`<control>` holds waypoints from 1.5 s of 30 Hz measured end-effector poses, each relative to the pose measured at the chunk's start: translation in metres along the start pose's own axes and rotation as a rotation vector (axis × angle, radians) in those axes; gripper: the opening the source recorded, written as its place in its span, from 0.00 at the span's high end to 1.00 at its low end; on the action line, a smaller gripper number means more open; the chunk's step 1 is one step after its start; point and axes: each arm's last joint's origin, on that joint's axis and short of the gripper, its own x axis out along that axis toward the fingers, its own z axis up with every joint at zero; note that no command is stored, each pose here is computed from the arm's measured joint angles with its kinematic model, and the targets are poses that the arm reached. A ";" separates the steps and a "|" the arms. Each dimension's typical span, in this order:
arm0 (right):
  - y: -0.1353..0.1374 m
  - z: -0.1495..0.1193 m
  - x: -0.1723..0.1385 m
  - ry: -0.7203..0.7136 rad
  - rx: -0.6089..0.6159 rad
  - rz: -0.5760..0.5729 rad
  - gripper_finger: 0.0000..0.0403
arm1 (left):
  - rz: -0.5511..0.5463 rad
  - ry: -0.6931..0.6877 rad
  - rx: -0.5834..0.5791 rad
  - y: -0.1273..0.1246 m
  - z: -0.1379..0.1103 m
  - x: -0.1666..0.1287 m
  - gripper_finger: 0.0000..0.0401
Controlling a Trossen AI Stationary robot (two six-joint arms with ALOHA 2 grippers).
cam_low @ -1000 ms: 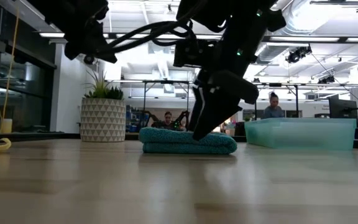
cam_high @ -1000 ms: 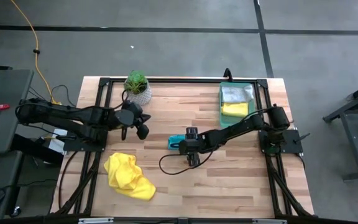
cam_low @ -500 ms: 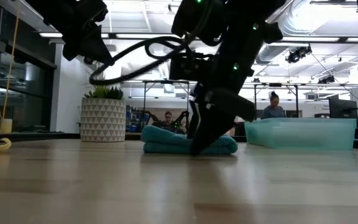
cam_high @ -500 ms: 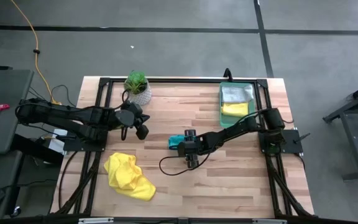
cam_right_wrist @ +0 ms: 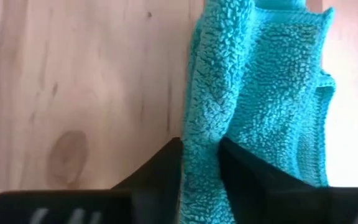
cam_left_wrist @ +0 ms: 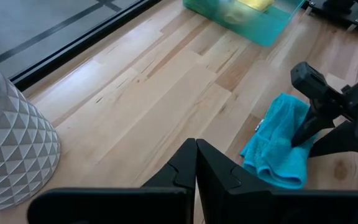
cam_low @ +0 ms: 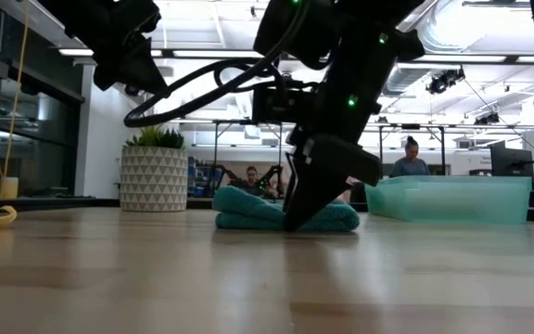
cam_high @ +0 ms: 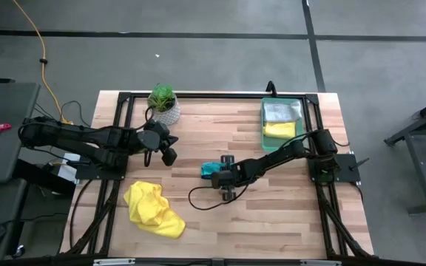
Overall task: Fold microfiber towels
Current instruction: Put the folded blue microfiber cloth into the green bin
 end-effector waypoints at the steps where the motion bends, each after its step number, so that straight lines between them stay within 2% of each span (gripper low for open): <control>1: 0.000 0.000 0.000 0.003 -0.001 -0.008 0.77 | 0.000 0.000 0.001 0.000 0.000 0.000 1.00; 7: -0.003 -0.002 0.001 0.018 -0.003 -0.015 0.98 | 0.019 -0.010 0.002 0.001 0.000 0.000 1.00; 16: -0.027 0.006 -0.014 0.008 0.173 0.100 0.99 | 0.021 -0.011 0.002 0.001 0.000 0.000 1.00; 18: -0.040 0.003 -0.024 0.028 0.205 0.149 1.00 | 0.026 -0.013 0.002 0.001 0.000 0.000 1.00; 23: -0.077 0.008 -0.069 -0.100 0.283 0.317 1.00 | 0.050 -0.025 0.002 0.002 0.001 0.000 1.00; 25: -0.091 0.000 -0.086 -0.111 0.311 0.346 1.00 | 0.051 -0.024 0.003 0.002 0.001 0.000 1.00; 31: -0.131 -0.033 -0.150 -0.267 0.476 0.260 1.00 | 0.057 -0.021 0.004 0.002 0.000 0.000 1.00; 36: -0.157 -0.070 -0.205 -0.334 0.588 0.109 1.00 | 0.075 -0.039 -0.002 0.002 0.001 0.000 1.00; 40: -0.166 -0.107 -0.234 -0.268 0.639 -0.004 1.00 | 0.073 -0.045 -0.006 0.002 0.002 0.000 1.00; 45: -0.171 -0.149 -0.252 -0.078 0.642 -0.157 1.00 | 0.072 -0.046 -0.011 0.002 0.002 0.000 1.00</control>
